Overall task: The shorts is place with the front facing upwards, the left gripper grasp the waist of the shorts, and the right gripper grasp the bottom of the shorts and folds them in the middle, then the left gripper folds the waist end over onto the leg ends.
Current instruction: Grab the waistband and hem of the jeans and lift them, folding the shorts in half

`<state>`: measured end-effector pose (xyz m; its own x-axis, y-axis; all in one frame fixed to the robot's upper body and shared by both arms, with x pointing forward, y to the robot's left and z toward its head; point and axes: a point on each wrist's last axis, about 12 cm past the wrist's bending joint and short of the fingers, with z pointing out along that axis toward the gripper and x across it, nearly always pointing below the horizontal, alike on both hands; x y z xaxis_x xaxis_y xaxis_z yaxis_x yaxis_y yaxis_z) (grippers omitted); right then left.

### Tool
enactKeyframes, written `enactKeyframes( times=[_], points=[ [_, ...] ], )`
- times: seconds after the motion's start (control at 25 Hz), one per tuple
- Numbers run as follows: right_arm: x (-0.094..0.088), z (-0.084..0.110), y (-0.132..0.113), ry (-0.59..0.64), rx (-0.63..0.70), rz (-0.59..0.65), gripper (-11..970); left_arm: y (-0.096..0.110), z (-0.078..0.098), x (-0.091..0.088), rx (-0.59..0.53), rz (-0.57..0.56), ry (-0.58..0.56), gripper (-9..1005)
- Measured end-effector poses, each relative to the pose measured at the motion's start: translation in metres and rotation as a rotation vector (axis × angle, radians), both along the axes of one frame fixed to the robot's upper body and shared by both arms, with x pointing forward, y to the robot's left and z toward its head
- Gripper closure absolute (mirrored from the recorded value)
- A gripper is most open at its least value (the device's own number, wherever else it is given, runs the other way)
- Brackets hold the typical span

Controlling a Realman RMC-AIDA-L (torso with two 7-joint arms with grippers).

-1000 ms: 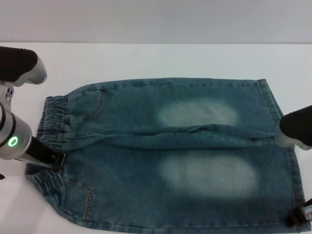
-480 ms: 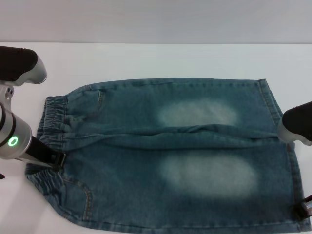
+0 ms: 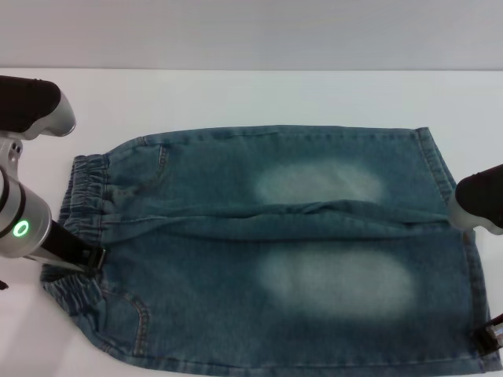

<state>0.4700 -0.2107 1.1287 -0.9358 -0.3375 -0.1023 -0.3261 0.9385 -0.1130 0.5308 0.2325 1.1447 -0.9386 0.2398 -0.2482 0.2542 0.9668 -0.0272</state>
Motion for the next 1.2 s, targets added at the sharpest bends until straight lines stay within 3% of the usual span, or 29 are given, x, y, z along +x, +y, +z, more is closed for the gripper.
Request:
enactKeyframes(
  times=[0.12, 0.6, 1.2],
  points=[
    [0.001, 0.004, 0.001, -0.022, 0.008, 0.005, 954, 0.0, 0.0, 0.0, -0.001, 0.001, -0.001, 967],
    [0.016, 0.02, 0.011, -0.157, 0.061, 0.067, 960, 0.003, 0.002, 0.003, -0.01, 0.011, -0.033, 968],
    [0.046, 0.06, 0.004, -0.468, 0.171, 0.077, 959, 0.013, 0.019, 0.017, -0.049, 0.052, -0.184, 967]
  ],
)
